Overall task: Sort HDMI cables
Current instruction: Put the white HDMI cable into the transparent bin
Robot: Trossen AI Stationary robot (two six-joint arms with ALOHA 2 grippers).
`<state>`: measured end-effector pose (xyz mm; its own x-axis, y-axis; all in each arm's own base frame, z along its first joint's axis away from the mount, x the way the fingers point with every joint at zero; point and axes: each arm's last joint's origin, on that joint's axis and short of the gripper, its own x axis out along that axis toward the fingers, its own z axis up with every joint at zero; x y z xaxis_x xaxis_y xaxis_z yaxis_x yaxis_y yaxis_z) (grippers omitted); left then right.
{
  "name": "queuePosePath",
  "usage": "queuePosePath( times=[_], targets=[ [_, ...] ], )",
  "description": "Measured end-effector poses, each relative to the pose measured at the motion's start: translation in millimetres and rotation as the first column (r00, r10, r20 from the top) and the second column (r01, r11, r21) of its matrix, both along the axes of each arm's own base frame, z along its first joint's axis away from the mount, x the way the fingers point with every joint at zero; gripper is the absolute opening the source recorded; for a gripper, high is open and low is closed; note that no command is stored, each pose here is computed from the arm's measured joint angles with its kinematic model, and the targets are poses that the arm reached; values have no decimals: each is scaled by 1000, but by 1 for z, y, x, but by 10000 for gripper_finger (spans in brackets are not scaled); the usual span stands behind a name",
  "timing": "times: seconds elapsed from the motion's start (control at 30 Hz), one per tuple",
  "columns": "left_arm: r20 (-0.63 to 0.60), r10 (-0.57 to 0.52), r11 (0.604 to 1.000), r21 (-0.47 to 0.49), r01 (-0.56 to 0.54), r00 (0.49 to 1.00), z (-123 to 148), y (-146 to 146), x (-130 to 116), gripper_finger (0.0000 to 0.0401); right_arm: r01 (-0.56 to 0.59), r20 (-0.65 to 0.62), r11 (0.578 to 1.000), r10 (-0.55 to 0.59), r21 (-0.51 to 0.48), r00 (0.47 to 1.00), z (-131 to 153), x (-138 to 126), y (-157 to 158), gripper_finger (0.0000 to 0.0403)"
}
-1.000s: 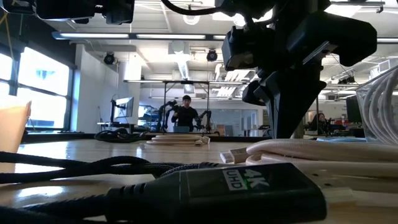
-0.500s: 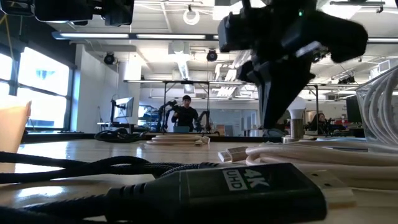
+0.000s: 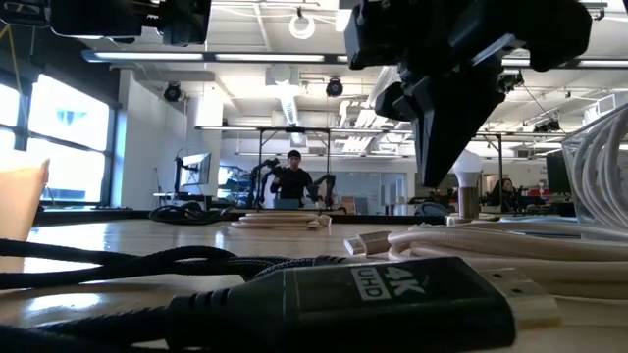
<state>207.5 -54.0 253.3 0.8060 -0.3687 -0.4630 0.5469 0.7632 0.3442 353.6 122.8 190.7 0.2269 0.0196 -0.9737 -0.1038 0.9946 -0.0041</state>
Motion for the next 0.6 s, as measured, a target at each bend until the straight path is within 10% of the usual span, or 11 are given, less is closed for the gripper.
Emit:
queuePosePath(
  times=[0.6],
  targets=[
    [0, -43, 999, -2, 43, 999, 0, -8, -2, 257, 33, -1, 999, -33, 22, 999, -10, 7, -2, 223]
  ],
)
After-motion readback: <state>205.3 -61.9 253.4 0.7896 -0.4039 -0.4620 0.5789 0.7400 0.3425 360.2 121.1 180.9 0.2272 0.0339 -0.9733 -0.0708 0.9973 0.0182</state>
